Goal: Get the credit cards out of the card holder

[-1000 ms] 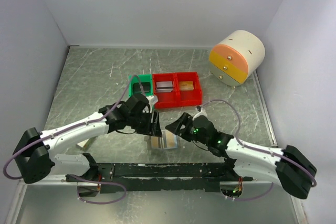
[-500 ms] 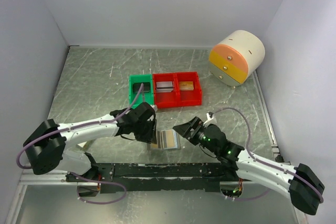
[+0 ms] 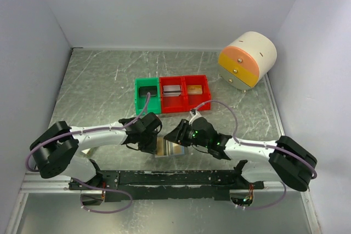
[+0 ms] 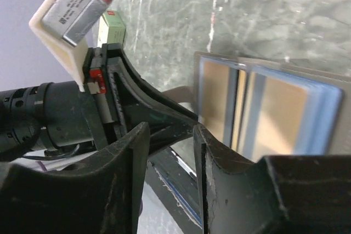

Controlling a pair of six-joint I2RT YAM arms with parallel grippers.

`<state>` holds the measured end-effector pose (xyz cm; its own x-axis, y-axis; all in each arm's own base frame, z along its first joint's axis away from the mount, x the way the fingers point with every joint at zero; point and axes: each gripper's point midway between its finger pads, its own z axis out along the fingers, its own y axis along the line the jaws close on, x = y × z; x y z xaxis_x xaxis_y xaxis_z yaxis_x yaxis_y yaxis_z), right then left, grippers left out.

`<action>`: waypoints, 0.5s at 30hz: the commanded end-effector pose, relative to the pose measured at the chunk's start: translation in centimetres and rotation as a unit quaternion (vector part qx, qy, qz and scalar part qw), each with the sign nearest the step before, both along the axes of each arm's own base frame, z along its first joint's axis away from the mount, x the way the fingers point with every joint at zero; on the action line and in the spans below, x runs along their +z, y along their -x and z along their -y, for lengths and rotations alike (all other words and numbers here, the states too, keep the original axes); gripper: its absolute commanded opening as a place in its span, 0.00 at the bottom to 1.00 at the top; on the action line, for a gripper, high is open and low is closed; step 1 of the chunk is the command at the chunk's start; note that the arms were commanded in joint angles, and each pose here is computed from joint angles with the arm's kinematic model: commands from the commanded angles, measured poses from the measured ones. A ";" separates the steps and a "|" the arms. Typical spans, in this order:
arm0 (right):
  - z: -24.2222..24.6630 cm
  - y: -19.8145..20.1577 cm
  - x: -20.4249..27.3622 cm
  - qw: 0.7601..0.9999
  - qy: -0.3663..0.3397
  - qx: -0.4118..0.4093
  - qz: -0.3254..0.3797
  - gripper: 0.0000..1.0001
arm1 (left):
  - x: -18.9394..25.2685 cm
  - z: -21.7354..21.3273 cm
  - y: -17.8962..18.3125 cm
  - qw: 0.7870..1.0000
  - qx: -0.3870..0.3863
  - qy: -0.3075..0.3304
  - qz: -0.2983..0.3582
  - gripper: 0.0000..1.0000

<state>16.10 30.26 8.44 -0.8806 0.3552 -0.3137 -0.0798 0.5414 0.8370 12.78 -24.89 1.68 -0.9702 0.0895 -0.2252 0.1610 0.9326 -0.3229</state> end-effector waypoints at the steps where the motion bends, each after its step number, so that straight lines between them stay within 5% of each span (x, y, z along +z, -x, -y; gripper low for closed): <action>1: -1.6 -0.1 1.2 1.000 0.014 0.017 0.022 0.38 | 0.3 -0.4 -0.6 1.000 0.008 -0.003 0.023 0.28; 15: -1.0 1.8 -5.2 0.995 0.072 0.024 -0.058 0.37 | 0.3 0.1 -0.8 1.000 0.001 0.003 0.024 0.27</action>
<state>14.68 31.52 4.37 -0.9245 0.2705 -0.2685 -0.0347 0.6419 0.7660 13.02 -24.68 1.76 -0.9666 0.0843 -0.2420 0.1606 0.9352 -0.3157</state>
